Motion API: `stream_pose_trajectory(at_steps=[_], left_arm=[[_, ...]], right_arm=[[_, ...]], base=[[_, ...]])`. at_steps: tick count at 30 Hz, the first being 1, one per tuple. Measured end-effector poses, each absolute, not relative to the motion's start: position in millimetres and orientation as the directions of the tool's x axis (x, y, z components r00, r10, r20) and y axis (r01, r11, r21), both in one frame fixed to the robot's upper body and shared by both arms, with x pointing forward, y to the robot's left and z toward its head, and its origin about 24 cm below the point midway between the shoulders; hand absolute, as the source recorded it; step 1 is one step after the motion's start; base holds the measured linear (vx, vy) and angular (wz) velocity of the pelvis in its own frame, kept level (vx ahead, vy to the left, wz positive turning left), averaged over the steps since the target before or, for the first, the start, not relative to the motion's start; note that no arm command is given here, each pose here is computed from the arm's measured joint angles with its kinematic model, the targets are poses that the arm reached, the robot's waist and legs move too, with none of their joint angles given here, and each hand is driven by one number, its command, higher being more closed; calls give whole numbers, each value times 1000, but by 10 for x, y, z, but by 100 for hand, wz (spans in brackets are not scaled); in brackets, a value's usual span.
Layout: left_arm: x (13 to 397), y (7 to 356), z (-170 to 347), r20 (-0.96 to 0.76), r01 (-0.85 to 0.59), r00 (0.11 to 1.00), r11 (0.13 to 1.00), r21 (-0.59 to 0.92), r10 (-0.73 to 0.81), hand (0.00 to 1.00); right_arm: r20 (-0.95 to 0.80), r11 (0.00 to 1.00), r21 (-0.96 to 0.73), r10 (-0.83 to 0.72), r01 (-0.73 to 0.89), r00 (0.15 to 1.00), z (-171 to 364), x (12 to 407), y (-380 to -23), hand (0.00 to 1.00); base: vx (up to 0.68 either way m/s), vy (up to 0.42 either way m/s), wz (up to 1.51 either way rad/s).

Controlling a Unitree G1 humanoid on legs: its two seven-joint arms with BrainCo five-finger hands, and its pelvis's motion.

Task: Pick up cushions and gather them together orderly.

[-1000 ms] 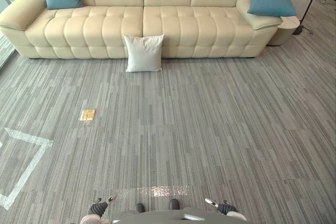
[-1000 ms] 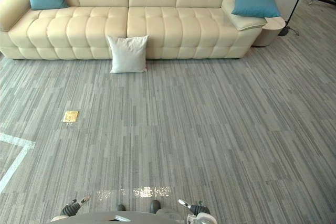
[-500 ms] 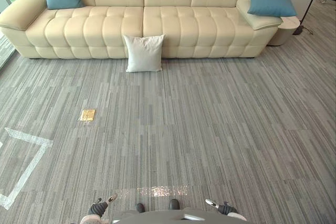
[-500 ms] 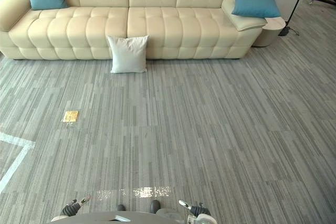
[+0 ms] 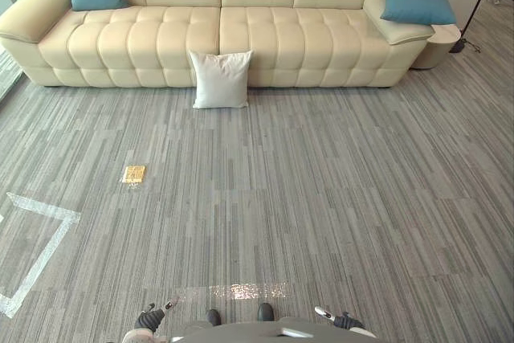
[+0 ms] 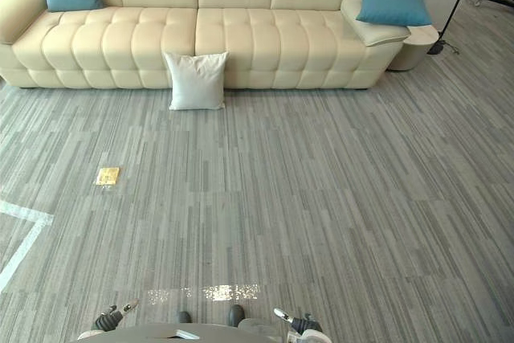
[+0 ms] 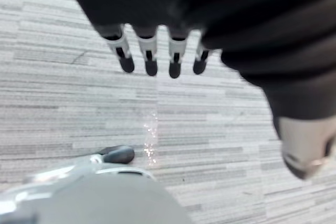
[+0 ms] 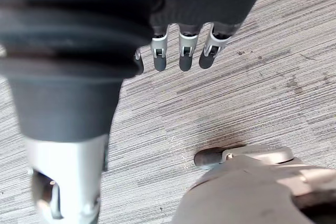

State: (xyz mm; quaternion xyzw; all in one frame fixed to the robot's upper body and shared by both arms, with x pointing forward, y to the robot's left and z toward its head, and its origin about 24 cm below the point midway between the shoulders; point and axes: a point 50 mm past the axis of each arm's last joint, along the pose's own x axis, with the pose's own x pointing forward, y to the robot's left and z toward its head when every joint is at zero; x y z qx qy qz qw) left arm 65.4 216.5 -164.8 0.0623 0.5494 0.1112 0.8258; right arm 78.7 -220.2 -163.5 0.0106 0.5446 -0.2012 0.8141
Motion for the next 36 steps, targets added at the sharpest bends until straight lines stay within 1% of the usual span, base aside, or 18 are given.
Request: stream_pose_trajectory(at_steps=[7,12,14,16,17,19,23,27,30,36], left_arm=[[682,2172,-1643,-891,-116,376,967,226,253,0],[753,2185,-1629,-885,-137,389,966,219,256,0],[820,2258,-1595,-870,-174,407,959,223,277,0],[846,2282,-1574,-859,-211,420,952,220,291,0],[837,2238,-1579,-860,-247,420,948,199,290,0],[833,2205,-1584,-861,-276,419,944,181,288,0],[722,2130,-1619,-878,-288,392,943,166,274,0],[678,2123,-1628,-883,-287,383,943,165,271,0],[830,2198,-1587,-862,-273,420,945,177,283,0],[804,2246,-1587,-865,-275,408,943,190,293,0]], right_arm=[[-889,917,-200,-318,344,330,-1631,798,-2205,0],[-890,902,-186,-322,389,322,-1633,780,-2203,0],[-886,897,-158,-314,414,342,-1626,808,-2138,0],[-885,893,-156,-316,422,341,-1625,782,-2132,0],[-879,889,-159,-326,429,349,-1611,770,-2155,0],[-868,886,-167,-341,433,361,-1587,801,-2209,0],[-859,888,-169,-346,428,378,-1566,865,-2240,0],[-864,891,-186,-349,414,364,-1575,836,-2277,0],[-867,896,-158,-327,416,376,-1583,930,-2194,0],[-866,898,-131,-310,421,392,-1589,951,-2118,0]], base=[[-5,-10,3],[20,-52,8],[56,-80,28],[82,-130,2],[126,-115,-2],[167,1,1],[295,148,-34],[428,306,-62],[489,267,-24],[415,184,-22]])
